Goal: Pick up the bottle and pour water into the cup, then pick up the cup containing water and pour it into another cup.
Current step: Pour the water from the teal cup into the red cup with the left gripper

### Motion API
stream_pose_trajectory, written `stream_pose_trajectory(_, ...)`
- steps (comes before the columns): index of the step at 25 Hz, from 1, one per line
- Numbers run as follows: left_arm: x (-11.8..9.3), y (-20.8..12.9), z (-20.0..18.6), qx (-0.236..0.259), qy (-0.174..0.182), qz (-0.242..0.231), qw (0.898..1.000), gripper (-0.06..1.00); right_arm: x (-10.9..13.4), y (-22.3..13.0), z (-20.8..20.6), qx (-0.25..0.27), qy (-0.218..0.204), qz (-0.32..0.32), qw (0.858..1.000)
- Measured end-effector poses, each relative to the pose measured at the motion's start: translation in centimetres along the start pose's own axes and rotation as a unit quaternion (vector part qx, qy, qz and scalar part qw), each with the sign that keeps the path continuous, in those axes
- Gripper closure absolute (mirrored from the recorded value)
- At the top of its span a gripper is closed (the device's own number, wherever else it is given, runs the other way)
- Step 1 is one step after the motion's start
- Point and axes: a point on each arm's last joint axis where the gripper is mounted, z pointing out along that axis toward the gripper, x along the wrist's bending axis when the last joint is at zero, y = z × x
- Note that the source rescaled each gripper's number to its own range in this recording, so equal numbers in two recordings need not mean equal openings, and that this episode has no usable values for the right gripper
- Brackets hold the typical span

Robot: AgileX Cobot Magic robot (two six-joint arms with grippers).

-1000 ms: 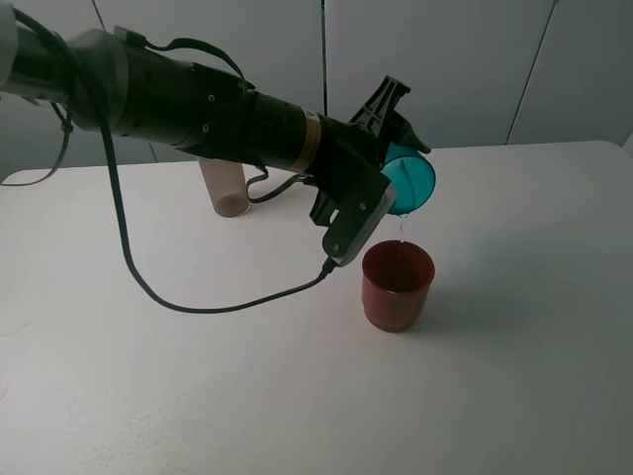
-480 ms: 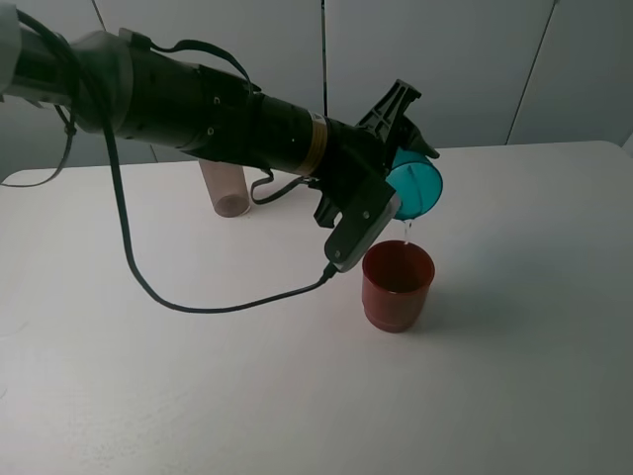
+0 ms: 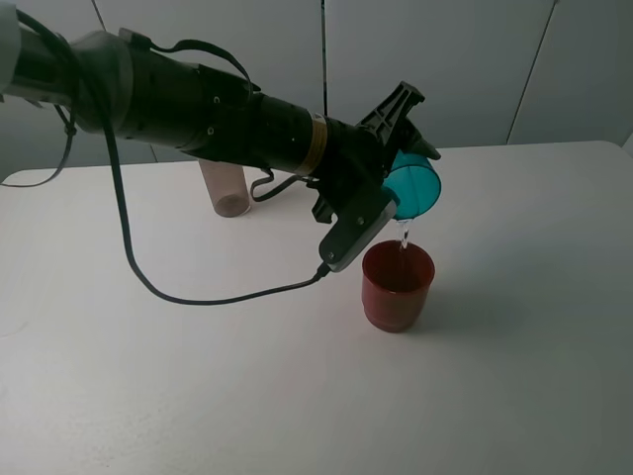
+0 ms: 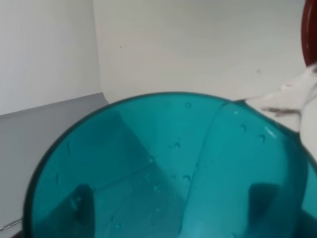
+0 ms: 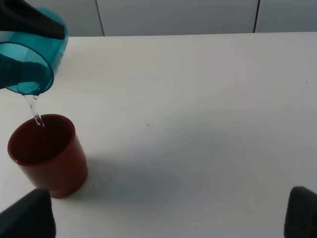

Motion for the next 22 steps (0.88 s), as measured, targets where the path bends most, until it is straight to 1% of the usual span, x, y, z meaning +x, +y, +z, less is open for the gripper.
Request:
stream_pose_trajectory(7, 0.05, -0.01, 0.01, 0.001, 0.002, 0.024, 1.000, 0.86, 0.00, 0.00, 0.00, 0.000, 0.000, 0.000, 1.000)
stream_pose_trajectory(14, 0.12, 0.04, 0.03, 0.002, 0.005, 0.063, 0.998, 0.86, 0.00, 0.00, 0.00, 0.000, 0.000, 0.000, 1.000)
stream_pose_trajectory(18, 0.12, 0.03, 0.03, 0.003, 0.005, 0.070, 0.998, 0.86, 0.00, 0.00, 0.00, 0.000, 0.000, 0.000, 1.000)
stream_pose_trajectory(22, 0.17, 0.06, 0.03, 0.001, 0.008, 0.097, 0.995, 0.86, 0.00, 0.00, 0.00, 0.000, 0.000, 0.000, 1.000)
